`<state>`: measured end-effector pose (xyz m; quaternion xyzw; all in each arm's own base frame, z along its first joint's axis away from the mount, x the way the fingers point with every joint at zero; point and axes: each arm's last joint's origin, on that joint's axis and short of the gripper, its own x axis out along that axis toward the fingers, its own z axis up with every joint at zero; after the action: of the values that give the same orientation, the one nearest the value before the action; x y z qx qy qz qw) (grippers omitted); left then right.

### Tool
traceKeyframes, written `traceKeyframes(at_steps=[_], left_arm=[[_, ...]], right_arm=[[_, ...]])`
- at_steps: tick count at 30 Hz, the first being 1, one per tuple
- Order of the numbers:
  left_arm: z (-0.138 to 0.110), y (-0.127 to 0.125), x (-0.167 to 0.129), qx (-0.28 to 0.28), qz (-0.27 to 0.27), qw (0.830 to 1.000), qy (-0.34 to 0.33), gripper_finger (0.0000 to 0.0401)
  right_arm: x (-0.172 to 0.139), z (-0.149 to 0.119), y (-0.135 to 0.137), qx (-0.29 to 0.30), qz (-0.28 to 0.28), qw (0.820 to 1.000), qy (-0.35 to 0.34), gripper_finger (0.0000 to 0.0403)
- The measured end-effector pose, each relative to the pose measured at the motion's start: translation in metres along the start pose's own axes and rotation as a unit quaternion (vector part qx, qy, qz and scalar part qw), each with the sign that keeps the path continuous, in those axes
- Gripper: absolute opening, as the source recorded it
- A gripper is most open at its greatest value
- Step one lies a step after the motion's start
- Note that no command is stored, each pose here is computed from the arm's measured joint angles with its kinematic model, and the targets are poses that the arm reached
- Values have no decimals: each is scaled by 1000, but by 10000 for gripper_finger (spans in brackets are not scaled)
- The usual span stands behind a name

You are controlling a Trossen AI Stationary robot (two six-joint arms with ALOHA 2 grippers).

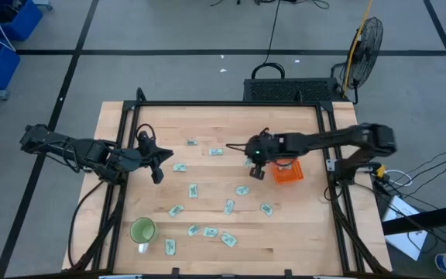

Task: Pick and place Stevia / Truvia into bins
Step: Put the stevia packet into the orange basket

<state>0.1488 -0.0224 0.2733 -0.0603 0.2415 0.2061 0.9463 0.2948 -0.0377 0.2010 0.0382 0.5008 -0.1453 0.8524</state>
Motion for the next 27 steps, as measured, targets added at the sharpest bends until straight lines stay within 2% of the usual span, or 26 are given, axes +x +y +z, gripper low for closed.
traceKeyframes(at_steps=[3,7,10,13,18,23,27], left_arm=[[0,0,0,-9,0,1000,0,44],[0,0,0,-20,0,1000,0,44],[0,0,0,-19,0,1000,0,44],[0,0,0,-18,0,1000,0,44],[0,0,0,-18,0,1000,0,44],[0,0,0,-18,0,1000,0,44],[0,0,0,-18,0,1000,0,44]], right_arm=[[-36,-10,-1,52,-41,998,11,1],[-75,-36,-4,173,-91,979,51,1],[-86,-58,-2,223,-109,966,72,1],[-83,-79,0,265,-116,954,83,1],[-63,-108,2,276,-119,947,118,1],[-44,-121,6,251,-63,958,124,2],[-39,-125,6,226,-58,964,125,6]])
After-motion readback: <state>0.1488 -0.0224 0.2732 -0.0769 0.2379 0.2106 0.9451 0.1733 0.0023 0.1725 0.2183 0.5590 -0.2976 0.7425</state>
